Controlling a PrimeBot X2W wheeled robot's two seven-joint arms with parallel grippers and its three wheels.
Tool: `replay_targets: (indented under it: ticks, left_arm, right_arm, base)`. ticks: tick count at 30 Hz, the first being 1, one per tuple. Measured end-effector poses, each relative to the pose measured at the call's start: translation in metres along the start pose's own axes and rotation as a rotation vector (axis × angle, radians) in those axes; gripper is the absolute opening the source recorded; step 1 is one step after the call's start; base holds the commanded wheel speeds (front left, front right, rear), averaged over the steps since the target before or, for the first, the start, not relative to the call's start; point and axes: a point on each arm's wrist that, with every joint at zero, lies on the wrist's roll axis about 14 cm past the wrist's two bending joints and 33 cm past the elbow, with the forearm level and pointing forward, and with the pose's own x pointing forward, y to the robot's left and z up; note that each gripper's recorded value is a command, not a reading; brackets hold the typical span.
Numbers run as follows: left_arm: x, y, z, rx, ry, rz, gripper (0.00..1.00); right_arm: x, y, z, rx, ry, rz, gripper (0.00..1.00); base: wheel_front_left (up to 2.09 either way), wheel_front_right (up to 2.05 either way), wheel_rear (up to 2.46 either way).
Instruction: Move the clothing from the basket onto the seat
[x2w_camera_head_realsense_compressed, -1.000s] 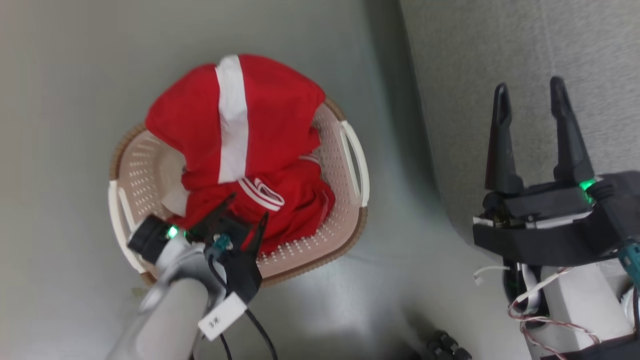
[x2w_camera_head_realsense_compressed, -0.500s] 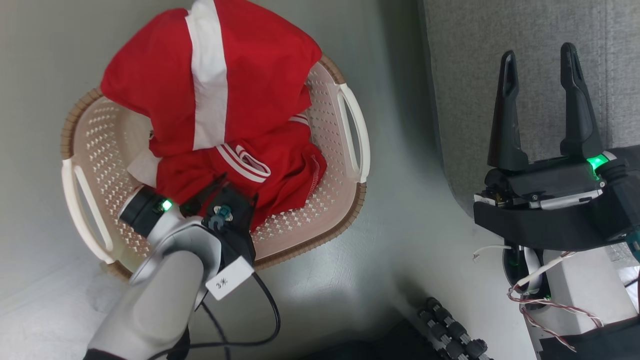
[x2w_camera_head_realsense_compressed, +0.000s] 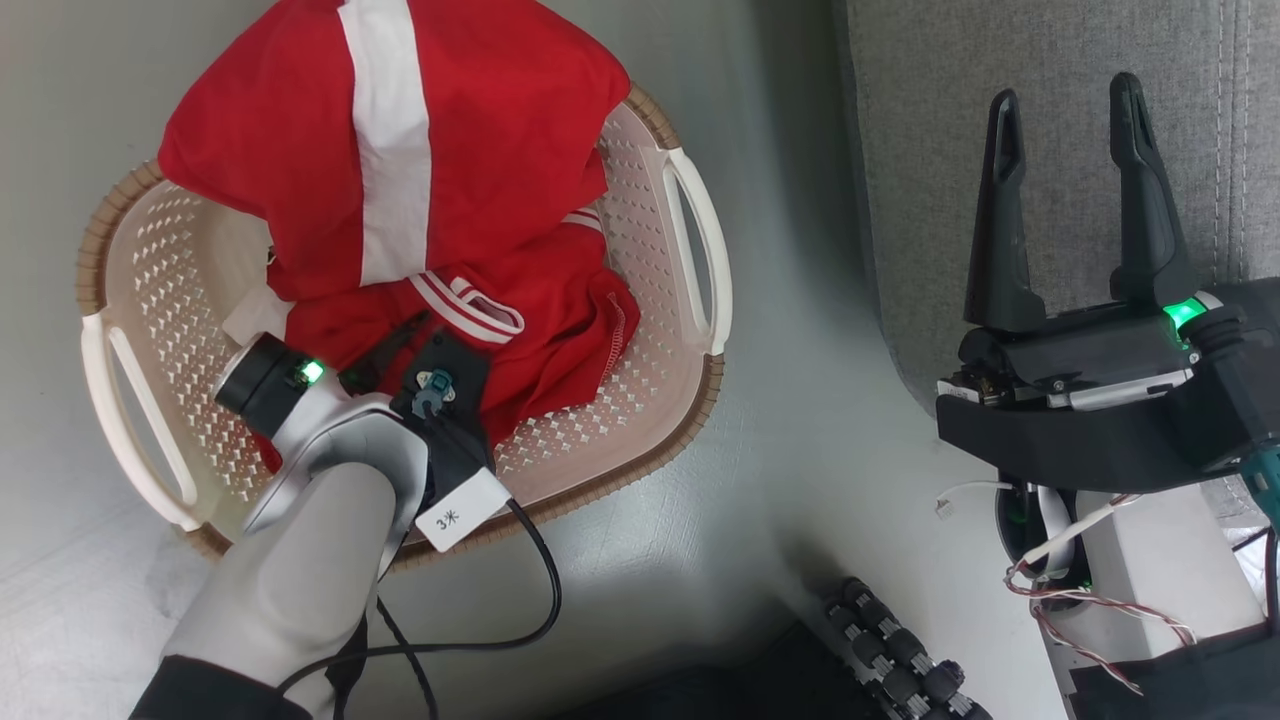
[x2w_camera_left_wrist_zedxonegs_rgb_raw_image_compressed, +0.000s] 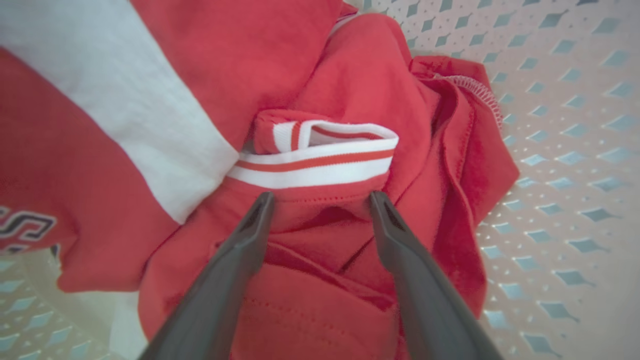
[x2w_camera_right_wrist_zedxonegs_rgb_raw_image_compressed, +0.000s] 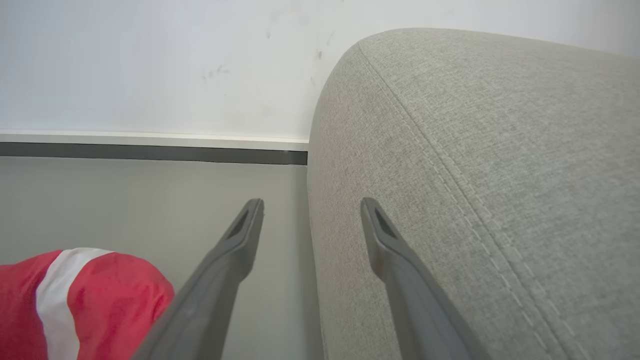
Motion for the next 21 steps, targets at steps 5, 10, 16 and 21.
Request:
replay_targets:
  ticks: [5,10,16,21]
  left_arm:
    - [0.003,-0.001,0.005,0.005,-0.012,-0.001,0.0]
    - [-0.001,-0.005,0.022,0.016,-0.069,-0.004,0.0]
    - [-0.012,-0.006,0.048,0.019,-0.158,0.008,0.0]
    - [-0.028,-0.002,0.075,0.015,-0.252,0.034,0.0]
  right_arm:
    - [0.0,-0.001,-0.004,-0.003,0.011,-0.003,1.0]
    - [0.0,-0.002,-0.003,-0.001,0.018,-0.007,1.0]
    - [0.0,-0.006,0.0,0.0,0.021,-0.021,1.0]
    - [-0.002,-0.008,0.007,0.005,0.018,-0.026,1.0]
  base:
    - [0.0,0.0,0.0]
    - [0.0,0.0,0.0]
    - [0.0,0.0,0.0]
    - [0.0,0.0,0.0]
